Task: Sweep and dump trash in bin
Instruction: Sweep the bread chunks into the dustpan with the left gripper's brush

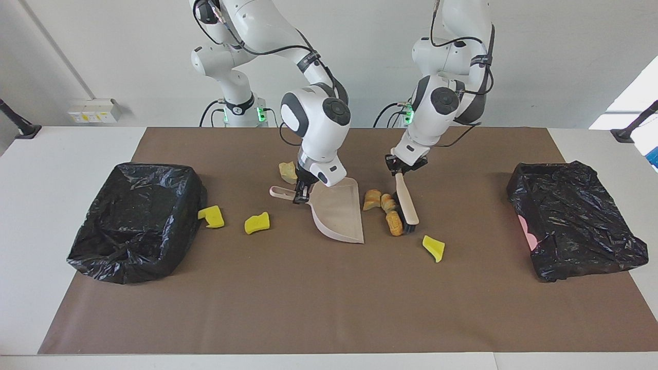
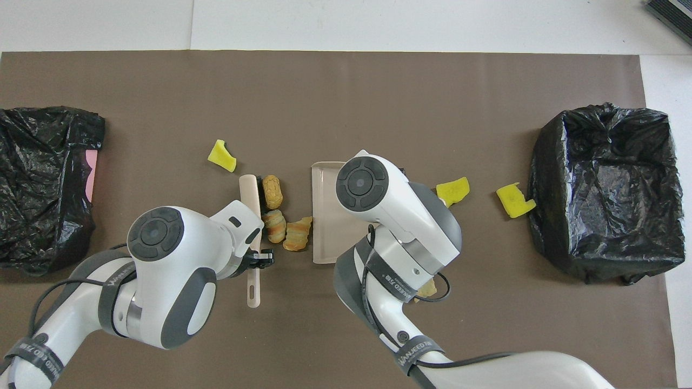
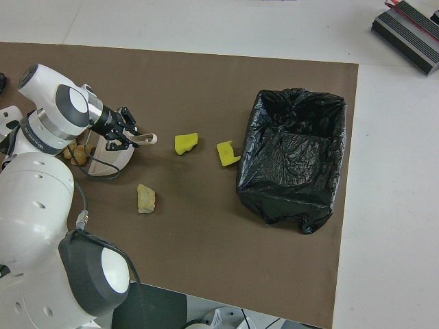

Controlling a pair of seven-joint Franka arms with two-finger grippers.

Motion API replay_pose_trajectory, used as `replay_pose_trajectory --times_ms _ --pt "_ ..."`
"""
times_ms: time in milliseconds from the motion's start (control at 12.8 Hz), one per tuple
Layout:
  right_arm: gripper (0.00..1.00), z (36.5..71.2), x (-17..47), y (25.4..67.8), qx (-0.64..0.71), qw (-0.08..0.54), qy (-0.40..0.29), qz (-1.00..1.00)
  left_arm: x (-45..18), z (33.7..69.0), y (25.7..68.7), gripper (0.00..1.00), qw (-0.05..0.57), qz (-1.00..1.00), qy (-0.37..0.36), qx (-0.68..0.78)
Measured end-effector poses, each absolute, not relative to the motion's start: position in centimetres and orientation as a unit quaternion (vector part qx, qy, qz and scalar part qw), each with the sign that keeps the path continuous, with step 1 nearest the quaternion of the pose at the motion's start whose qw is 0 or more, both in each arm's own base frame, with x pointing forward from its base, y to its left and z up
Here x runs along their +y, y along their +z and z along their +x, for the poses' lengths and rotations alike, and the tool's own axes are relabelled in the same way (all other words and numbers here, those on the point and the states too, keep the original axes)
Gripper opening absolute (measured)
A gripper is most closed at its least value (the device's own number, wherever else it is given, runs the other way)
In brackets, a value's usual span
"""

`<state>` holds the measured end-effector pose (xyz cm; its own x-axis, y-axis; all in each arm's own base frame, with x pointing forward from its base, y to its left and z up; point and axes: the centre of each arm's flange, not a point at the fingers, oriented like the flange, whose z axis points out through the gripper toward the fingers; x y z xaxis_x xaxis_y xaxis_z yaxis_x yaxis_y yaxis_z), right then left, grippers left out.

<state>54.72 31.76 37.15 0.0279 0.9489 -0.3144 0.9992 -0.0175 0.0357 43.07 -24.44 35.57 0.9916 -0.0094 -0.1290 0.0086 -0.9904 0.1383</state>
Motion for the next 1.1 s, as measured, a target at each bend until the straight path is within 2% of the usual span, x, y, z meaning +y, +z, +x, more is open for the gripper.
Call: replay_pose_trajectory --times_ms 470,862,1097 --pt "0.32 54.6 31.8 37.1 0.69 0.123 -0.102 0.706 -30.5 41.0 37.3 0.26 0.105 0.993 -0.048 -0.019" --pt "0.32 54.6 31.8 37.1 0.69 0.123 -0.102 0.706 -31.6 42.3 39.4 0.26 0.124 0.992 -0.033 -0.018" --pt "0.32 54.6 31.8 37.1 0.69 0.123 -0.102 0.706 -29.4 44.4 44.2 0.26 0.13 0.99 -0.048 -0.007"
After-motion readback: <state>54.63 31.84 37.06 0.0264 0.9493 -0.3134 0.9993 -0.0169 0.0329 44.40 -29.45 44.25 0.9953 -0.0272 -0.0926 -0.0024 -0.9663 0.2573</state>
